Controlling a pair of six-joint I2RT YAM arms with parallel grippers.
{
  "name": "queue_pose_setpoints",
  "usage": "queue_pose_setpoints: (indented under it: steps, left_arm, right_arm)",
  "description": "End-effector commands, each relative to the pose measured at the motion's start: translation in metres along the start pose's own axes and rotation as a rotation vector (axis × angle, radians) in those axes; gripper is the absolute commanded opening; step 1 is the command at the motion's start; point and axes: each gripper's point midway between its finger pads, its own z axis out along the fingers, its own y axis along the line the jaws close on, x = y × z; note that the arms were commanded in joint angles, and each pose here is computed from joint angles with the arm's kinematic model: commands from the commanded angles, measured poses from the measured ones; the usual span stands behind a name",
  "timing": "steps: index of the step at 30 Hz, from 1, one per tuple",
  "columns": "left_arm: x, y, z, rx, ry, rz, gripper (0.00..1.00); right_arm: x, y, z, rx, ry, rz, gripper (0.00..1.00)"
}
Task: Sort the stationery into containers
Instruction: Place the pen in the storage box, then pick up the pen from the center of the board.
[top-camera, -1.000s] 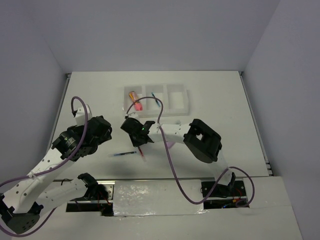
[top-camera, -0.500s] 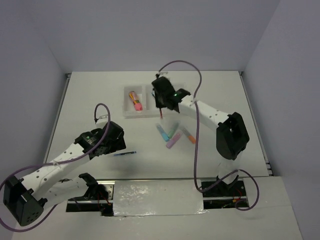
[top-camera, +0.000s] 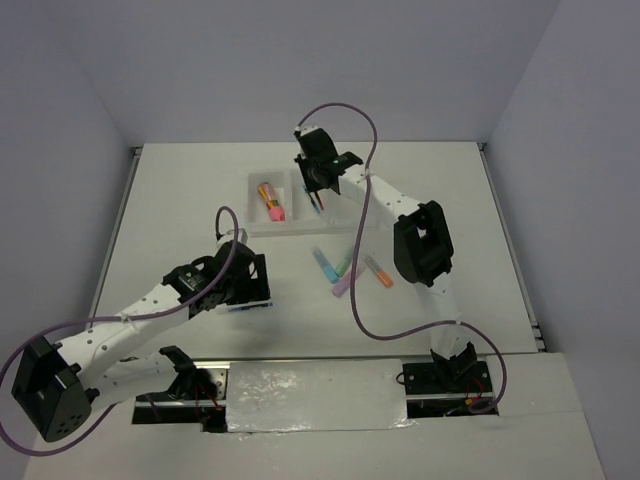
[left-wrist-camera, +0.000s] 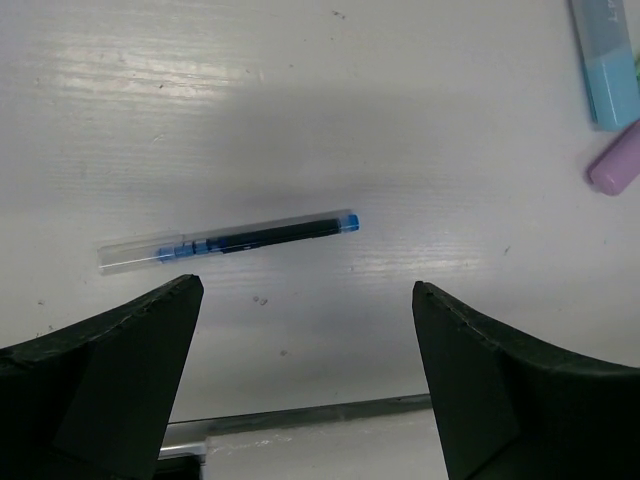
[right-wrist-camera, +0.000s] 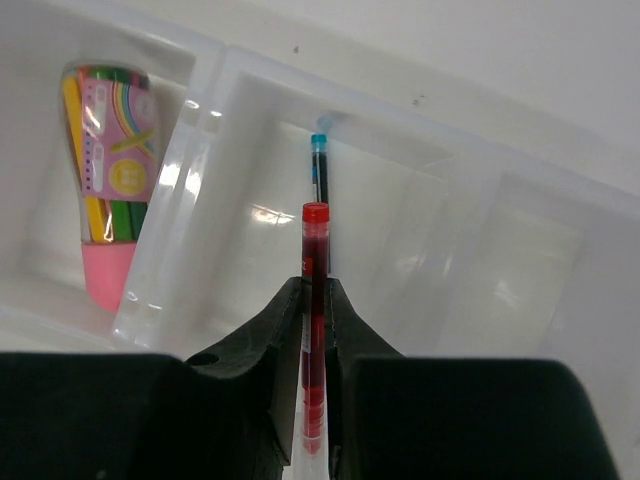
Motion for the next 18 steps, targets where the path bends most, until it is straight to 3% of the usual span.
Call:
queue_pose_setpoints:
  steps: [1, 4, 5, 8, 12, 16, 17, 18]
  left_arm:
    - [-0.004, -0.014, -0.006, 0.087, -0.024, 0.048, 0.99]
    - [0.000, -0.010, -0.006, 0.079, -0.012, 0.057, 0.99]
    - [0.001, -0.008, -0.006, 0.068, -0.009, 0.052, 0.99]
    - [0.007, 0.001, -0.005, 0.021, 0.011, 0.004, 0.99]
    - [0.011, 0.000, -0.005, -0.006, 0.027, -0.150, 0.99]
    - [0.016, 0.010, -0.012, -0.099, 0.011, -0.411, 0.99]
    - [0.016, 0.008, -0.014, -0.109, -0.001, -0.547, 0.99]
    - [0.016, 0.011, -0.014, -0.128, -0.014, -0.604, 0.99]
  right_arm:
    - [-0.025, 0.005, 0.003, -0.049, -0.070, -0.067, 0.10]
    - [-0.023, 0.010, 0.010, -0.074, -0.071, -0.066, 0.20]
    - [-0.021, 0.012, 0.012, -0.085, -0.066, -0.067, 0.37]
    - [-0.023, 0.013, 0.010, -0.100, -0.072, -0.066, 0.63]
    - [-0.044, 0.017, -0.019, -0.138, -0.125, -0.061, 0.79]
    - [-0.064, 0.016, -0.066, -0.166, -0.187, -0.003, 0.80]
    - [-0.052, 0.015, -0.071, -0.168, -0.167, 0.007, 0.80]
    - [-0.069, 0.013, -0.100, -0.183, -0.229, 0.042, 0.80]
